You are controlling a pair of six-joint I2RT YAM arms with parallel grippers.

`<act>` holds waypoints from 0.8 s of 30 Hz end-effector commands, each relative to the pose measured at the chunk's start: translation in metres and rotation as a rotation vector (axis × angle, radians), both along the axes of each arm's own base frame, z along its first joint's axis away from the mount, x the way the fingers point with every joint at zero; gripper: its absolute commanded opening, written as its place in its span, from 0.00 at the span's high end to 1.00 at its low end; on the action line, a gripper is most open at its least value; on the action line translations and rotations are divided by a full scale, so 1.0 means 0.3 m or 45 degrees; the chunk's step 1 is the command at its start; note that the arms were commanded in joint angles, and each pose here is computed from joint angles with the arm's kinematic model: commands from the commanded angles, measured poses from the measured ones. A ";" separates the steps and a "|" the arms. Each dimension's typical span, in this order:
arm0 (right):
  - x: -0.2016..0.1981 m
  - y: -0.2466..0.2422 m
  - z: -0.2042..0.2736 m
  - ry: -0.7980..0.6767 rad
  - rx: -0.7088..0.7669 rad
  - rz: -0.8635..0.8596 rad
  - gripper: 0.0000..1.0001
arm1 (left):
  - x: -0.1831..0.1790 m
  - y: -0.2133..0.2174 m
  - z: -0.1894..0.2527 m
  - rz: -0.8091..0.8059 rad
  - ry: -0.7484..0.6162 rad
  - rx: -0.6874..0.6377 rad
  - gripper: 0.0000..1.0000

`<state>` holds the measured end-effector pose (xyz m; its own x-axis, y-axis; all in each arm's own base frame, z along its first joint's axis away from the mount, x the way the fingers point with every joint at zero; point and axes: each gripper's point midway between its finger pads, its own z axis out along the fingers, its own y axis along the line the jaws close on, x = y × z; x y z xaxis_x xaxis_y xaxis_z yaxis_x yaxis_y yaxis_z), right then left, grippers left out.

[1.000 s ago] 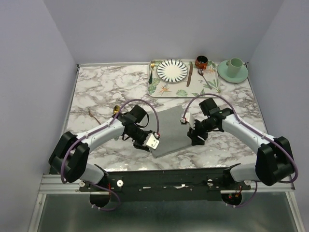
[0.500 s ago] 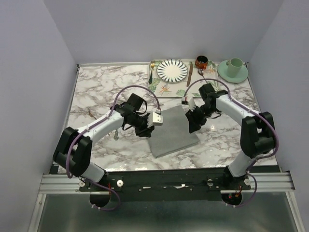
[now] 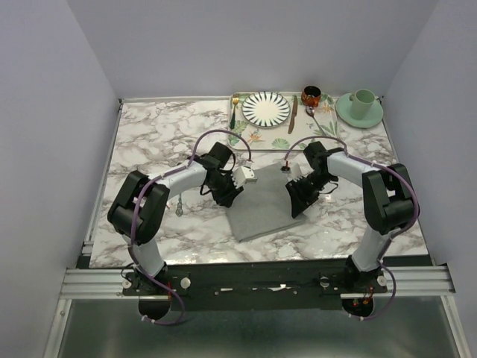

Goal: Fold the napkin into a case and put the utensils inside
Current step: Smooth out the lower triangle-folded napkin at the center of the board.

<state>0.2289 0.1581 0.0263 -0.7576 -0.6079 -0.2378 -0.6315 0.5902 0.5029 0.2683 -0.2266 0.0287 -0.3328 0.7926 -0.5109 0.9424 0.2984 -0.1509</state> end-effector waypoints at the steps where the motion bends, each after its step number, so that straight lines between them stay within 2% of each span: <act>1: 0.018 0.025 0.098 -0.029 0.042 -0.056 0.48 | 0.015 0.025 0.062 0.013 -0.052 -0.032 0.64; 4: 0.014 -0.002 0.130 -0.059 0.023 -0.079 0.45 | 0.005 -0.007 0.172 0.016 -0.111 -0.152 0.55; 7: -0.014 -0.037 0.124 -0.095 -0.022 -0.056 0.43 | -0.035 -0.042 0.243 -0.027 -0.196 -0.185 0.49; 9: -0.013 -0.055 0.100 -0.107 -0.061 -0.061 0.43 | -0.085 -0.073 0.235 -0.073 -0.236 -0.159 0.48; 13: 0.011 -0.044 0.057 -0.057 -0.088 -0.091 0.43 | -0.090 -0.061 0.148 0.012 -0.198 -0.042 0.49; 19: 0.102 -0.059 -0.028 -0.020 -0.197 -0.087 0.45 | -0.042 -0.052 0.051 0.147 -0.105 0.104 0.54; 24: 0.217 -0.054 -0.036 -0.081 -0.249 -0.088 0.46 | 0.004 -0.017 -0.023 0.283 -0.073 0.207 0.55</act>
